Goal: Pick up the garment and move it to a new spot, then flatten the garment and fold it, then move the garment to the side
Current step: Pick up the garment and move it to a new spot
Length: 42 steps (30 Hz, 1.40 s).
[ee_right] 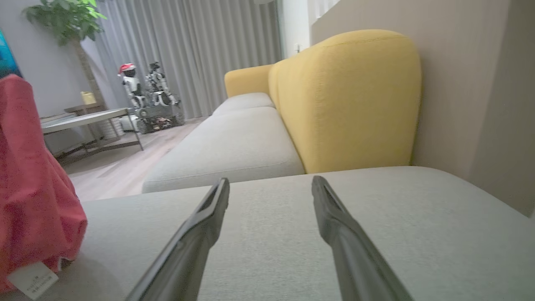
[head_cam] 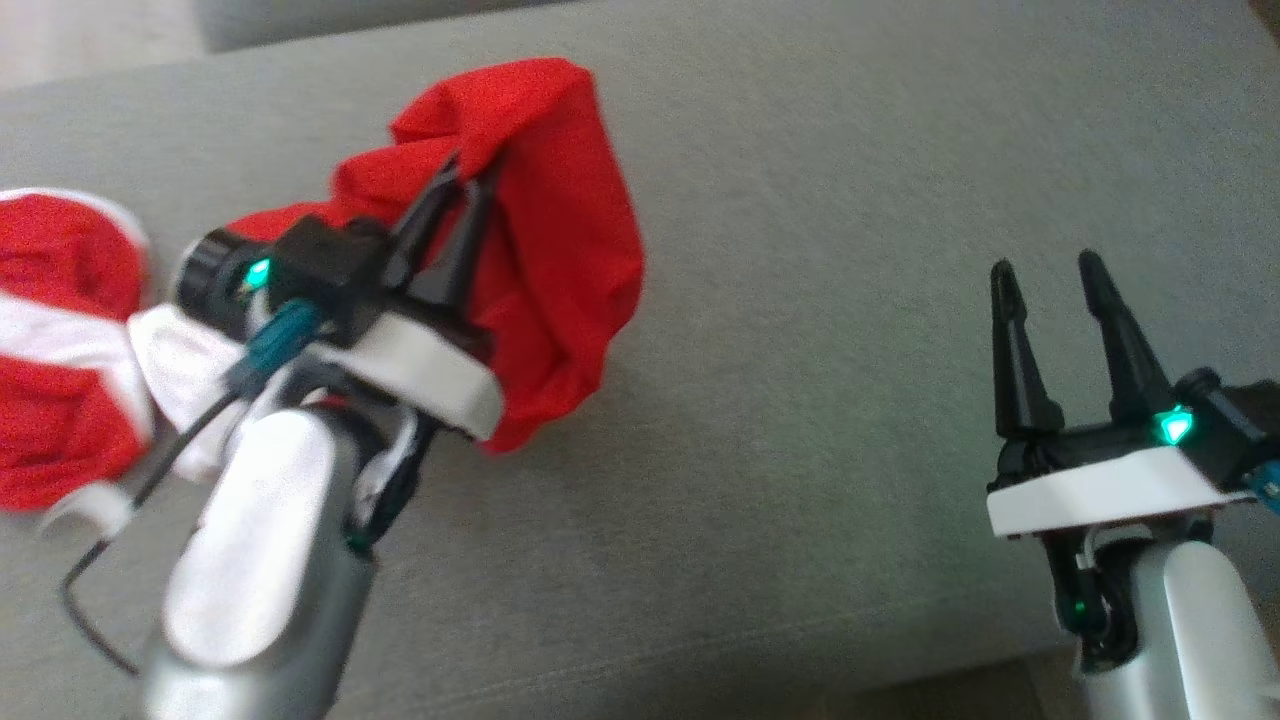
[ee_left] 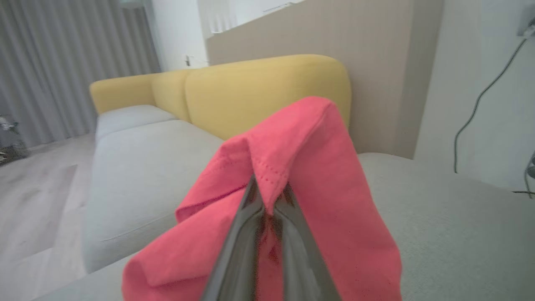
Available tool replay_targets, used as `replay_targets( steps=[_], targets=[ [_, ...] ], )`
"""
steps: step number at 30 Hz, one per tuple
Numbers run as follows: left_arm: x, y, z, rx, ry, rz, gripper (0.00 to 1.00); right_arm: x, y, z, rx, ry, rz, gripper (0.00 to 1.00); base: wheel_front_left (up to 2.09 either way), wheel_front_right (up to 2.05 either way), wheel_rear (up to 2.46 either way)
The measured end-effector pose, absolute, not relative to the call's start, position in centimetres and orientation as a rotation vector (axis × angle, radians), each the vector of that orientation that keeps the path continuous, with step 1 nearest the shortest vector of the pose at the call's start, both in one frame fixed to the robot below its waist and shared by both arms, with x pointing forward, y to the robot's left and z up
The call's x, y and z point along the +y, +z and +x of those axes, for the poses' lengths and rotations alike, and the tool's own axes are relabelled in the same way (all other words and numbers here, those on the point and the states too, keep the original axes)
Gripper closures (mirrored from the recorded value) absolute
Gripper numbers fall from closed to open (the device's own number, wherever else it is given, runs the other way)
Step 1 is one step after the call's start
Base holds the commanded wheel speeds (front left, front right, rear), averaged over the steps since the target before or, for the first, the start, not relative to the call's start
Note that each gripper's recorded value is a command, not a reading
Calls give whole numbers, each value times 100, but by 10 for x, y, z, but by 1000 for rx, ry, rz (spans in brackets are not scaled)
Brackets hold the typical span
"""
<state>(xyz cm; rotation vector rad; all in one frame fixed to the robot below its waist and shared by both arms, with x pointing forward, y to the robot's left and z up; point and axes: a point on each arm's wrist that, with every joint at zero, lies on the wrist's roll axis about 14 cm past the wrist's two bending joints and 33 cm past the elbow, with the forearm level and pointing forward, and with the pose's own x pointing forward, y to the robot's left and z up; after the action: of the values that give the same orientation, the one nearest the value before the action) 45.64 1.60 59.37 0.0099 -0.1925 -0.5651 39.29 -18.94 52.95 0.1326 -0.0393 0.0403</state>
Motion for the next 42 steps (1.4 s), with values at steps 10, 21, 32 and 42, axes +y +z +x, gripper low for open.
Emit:
replay_targets(
  steps=[10,21,32,42],
  targets=[
    [-106,475,460,124,-892,0,100,-239,503,381,16,-119,128,0,0,0,0],
    [-143,423,445,263,-1003,-56,0,-257,484,377,58,-181,125,0,0,0,0],
    [-75,480,468,59,-743,-132,0,-227,497,395,20,-77,129,0,0,0,0],
    [61,496,465,0,-346,-139,0,-186,510,407,8,50,122,0,0,0,0]
  ],
)
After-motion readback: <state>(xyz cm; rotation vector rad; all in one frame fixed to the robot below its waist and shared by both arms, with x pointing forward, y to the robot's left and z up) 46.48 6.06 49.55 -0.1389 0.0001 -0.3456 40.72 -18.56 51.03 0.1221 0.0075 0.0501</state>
